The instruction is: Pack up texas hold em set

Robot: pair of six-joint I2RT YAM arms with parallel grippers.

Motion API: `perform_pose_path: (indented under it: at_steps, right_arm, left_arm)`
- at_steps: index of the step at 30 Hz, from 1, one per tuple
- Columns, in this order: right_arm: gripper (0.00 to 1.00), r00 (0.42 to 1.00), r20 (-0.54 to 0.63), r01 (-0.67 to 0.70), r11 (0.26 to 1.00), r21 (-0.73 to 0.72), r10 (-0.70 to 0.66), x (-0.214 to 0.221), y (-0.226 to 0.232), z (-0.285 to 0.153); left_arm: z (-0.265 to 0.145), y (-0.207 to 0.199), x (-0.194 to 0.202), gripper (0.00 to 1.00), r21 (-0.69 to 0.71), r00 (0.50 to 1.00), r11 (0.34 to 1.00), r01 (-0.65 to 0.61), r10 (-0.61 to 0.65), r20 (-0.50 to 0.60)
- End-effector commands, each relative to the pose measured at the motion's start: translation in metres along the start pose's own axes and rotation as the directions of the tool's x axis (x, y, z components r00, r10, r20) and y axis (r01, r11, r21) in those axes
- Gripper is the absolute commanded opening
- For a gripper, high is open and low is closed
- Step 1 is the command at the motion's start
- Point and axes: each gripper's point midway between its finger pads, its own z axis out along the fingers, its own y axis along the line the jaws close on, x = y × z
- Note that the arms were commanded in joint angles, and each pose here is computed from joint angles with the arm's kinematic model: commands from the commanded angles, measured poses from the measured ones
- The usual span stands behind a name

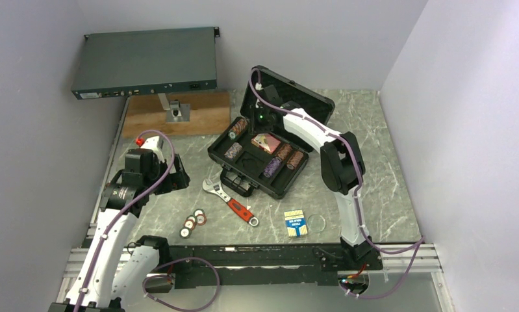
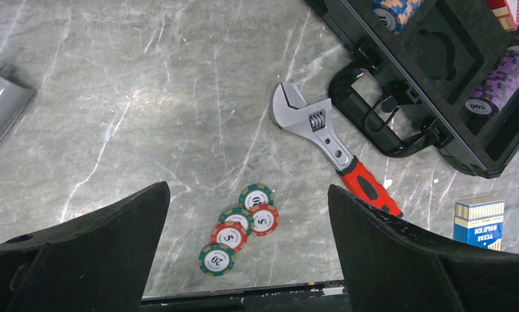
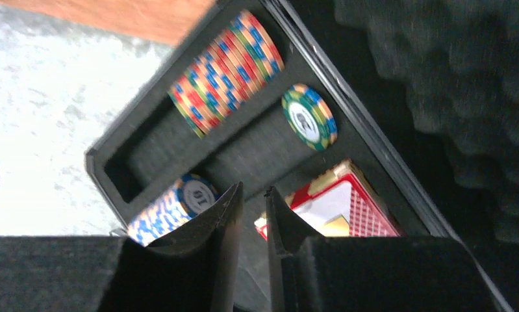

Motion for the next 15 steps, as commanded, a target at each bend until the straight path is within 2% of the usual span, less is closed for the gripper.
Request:
perform_pose_path:
  at_steps: [1,9,15]
  right_arm:
    - [0.22,0.999,0.011,-0.044,0.999,-0.003,0.044,0.006,0.0,-0.019]
    - [0.24,0.994,-0.101,-0.042,0.994,0.098,0.052,0.054,-0.035,-0.012]
    - [0.24,0.991,-0.103,-0.067,0.99,0.122,0.08,0.068,-0.059,-0.023]
  left_arm:
    - [-0.004,-0.003,-0.01,0.99,0.008,0.999,1.0,-0.004,0.004,0.034]
    - [-0.003,-0.003,-0.01,0.99,0.006,1.0,1.0,-0.003,0.002,0.03]
    - [-0.003,-0.003,-0.01,0.99,0.005,1.0,1.0,-0.002,0.002,0.027]
